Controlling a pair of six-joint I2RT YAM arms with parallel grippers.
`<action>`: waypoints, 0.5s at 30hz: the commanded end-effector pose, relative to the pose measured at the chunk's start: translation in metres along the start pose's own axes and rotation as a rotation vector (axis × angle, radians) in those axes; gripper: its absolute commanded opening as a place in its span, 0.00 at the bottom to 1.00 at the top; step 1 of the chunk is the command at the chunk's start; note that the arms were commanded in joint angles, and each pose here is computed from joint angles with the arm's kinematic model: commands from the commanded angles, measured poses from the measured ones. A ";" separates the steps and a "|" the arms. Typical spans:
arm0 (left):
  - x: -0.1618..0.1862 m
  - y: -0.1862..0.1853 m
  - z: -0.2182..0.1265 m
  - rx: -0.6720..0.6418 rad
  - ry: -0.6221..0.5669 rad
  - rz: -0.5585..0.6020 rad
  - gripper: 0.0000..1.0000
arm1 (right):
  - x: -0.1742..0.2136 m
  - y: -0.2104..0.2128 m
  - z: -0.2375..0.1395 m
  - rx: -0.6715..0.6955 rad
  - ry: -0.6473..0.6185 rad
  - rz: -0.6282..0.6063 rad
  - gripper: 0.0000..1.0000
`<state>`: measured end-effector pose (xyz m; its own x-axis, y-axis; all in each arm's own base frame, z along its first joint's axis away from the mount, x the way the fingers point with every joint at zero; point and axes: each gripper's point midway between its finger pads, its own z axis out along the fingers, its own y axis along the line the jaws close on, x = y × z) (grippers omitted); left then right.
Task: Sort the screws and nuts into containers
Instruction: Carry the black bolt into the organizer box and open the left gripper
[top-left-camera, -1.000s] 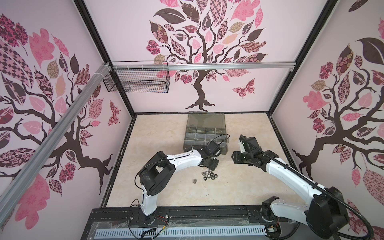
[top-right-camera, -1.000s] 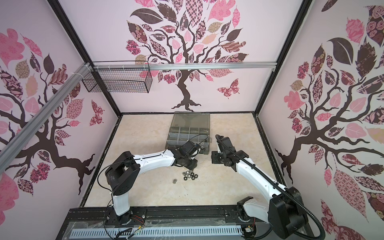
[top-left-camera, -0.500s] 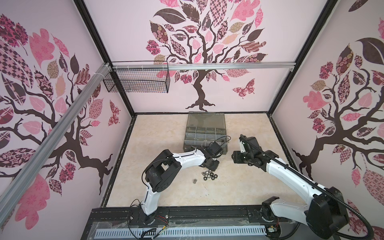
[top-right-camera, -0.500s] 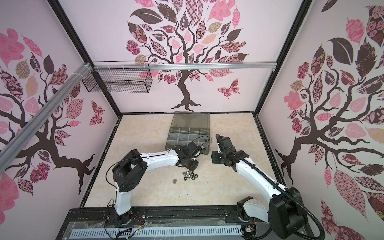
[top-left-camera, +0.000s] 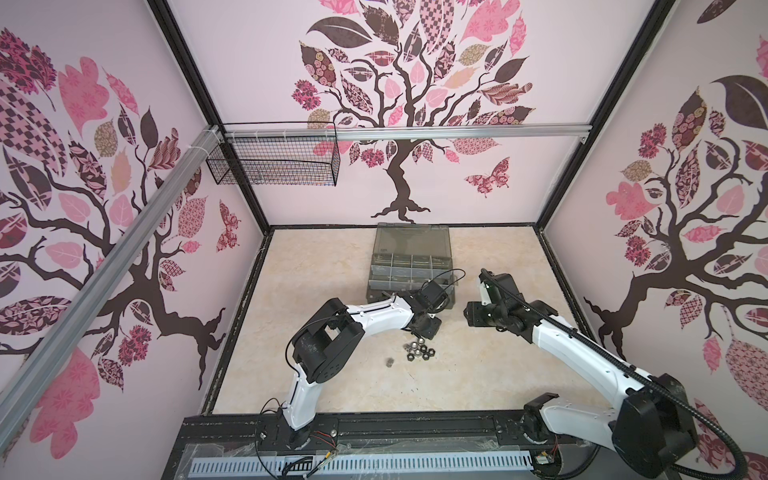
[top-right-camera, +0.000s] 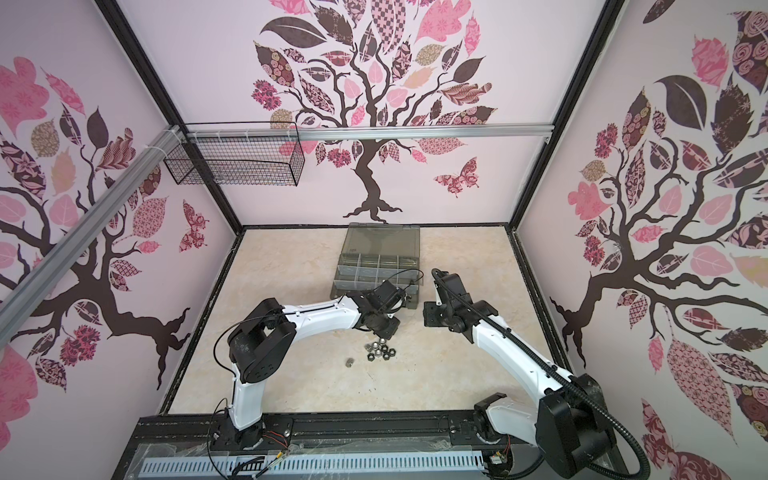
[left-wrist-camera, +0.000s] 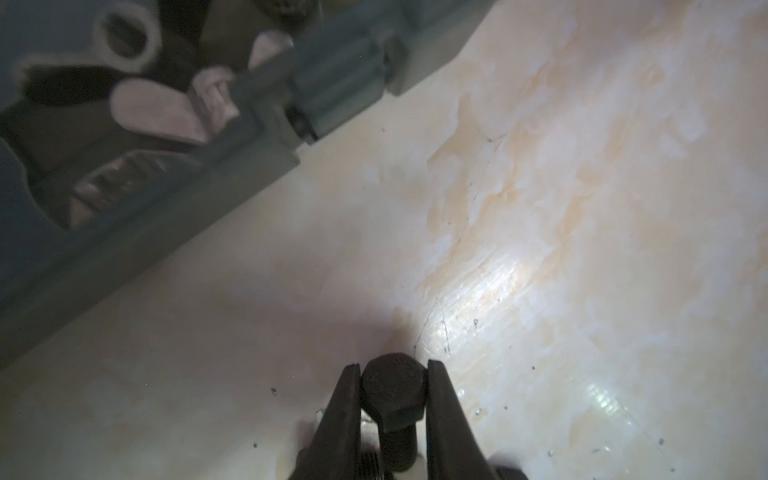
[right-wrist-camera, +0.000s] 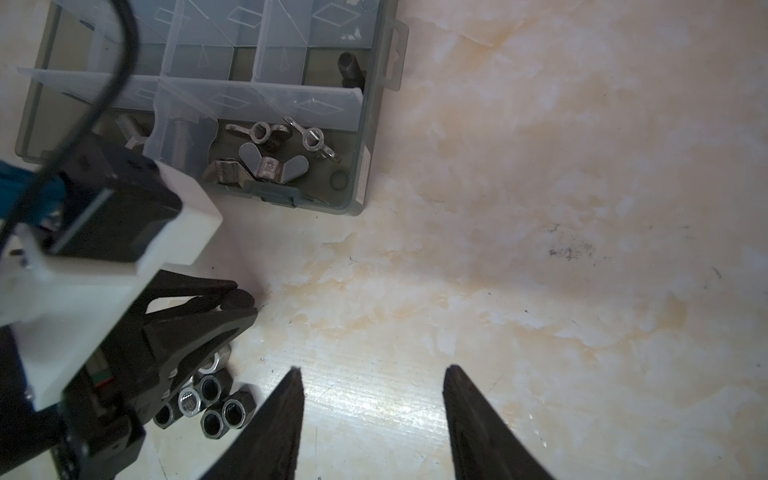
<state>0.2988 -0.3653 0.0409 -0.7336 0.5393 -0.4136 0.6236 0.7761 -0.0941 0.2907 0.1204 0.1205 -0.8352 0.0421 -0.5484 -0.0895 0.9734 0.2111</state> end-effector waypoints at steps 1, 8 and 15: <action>-0.078 0.007 -0.056 0.016 -0.220 -0.006 0.16 | -0.012 -0.005 -0.017 0.018 -0.046 0.015 0.56; -0.150 0.035 -0.074 0.025 -0.346 -0.038 0.16 | -0.017 -0.006 -0.025 0.024 -0.062 0.016 0.56; -0.193 0.045 -0.054 0.052 -0.397 -0.079 0.17 | -0.015 -0.006 -0.026 0.020 -0.050 0.026 0.56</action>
<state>0.4504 -0.4061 0.1827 -0.6044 0.2906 -0.7418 0.5792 0.7996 -0.1587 0.2864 0.1110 0.1285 -0.8302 0.0583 -0.5544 -0.0670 0.9769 0.2031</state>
